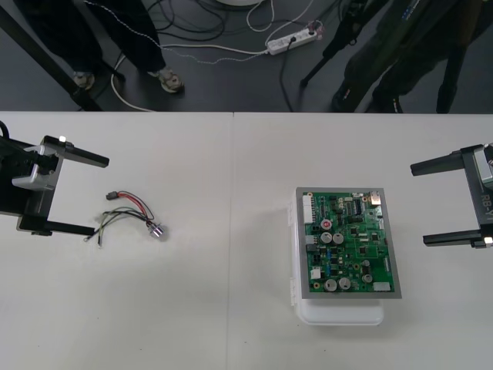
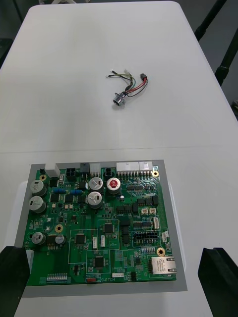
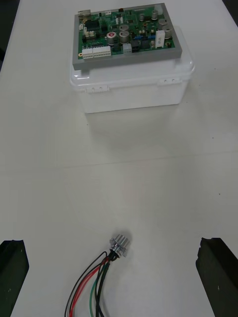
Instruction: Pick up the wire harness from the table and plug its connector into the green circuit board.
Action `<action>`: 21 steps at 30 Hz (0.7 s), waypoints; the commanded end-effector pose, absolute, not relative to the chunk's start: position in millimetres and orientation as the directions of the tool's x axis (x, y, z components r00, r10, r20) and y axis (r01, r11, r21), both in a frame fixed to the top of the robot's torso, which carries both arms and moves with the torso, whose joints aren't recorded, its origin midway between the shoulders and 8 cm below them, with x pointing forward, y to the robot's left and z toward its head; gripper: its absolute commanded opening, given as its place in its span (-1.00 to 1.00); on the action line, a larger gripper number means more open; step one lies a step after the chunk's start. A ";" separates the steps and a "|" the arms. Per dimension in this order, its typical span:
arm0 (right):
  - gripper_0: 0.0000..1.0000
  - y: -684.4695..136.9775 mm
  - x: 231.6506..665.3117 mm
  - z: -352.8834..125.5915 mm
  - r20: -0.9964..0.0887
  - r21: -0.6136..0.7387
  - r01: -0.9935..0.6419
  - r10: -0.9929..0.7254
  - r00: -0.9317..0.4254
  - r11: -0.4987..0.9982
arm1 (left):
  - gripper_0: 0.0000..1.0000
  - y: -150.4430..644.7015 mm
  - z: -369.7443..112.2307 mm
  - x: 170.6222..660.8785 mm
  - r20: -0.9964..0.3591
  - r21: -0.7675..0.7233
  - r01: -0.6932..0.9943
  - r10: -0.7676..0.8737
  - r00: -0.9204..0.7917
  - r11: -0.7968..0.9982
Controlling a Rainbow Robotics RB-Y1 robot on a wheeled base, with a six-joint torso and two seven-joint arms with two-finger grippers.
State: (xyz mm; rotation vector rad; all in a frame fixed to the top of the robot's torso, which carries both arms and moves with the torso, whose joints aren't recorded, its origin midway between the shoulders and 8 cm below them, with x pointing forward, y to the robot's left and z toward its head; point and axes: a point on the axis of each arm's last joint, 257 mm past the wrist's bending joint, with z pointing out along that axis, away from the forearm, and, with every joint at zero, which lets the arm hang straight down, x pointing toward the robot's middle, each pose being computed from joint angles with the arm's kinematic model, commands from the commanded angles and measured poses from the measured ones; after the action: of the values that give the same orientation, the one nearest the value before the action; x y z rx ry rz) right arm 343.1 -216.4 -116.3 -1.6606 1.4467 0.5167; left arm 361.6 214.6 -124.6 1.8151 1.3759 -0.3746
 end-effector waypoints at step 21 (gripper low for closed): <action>1.00 -221.9 343.2 -112.0 -0.718 -0.376 -0.926 -0.625 0.305 -0.021 | 1.00 209.5 -133.1 347.5 -0.693 0.342 0.937 0.656 0.299 -0.066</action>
State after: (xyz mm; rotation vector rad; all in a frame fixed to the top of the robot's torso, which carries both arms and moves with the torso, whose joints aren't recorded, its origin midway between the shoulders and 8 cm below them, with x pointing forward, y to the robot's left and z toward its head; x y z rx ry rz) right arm 343.1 -216.4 -116.3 -1.6606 1.4467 0.5167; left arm 361.6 214.6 -124.6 1.8151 1.3759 -0.3746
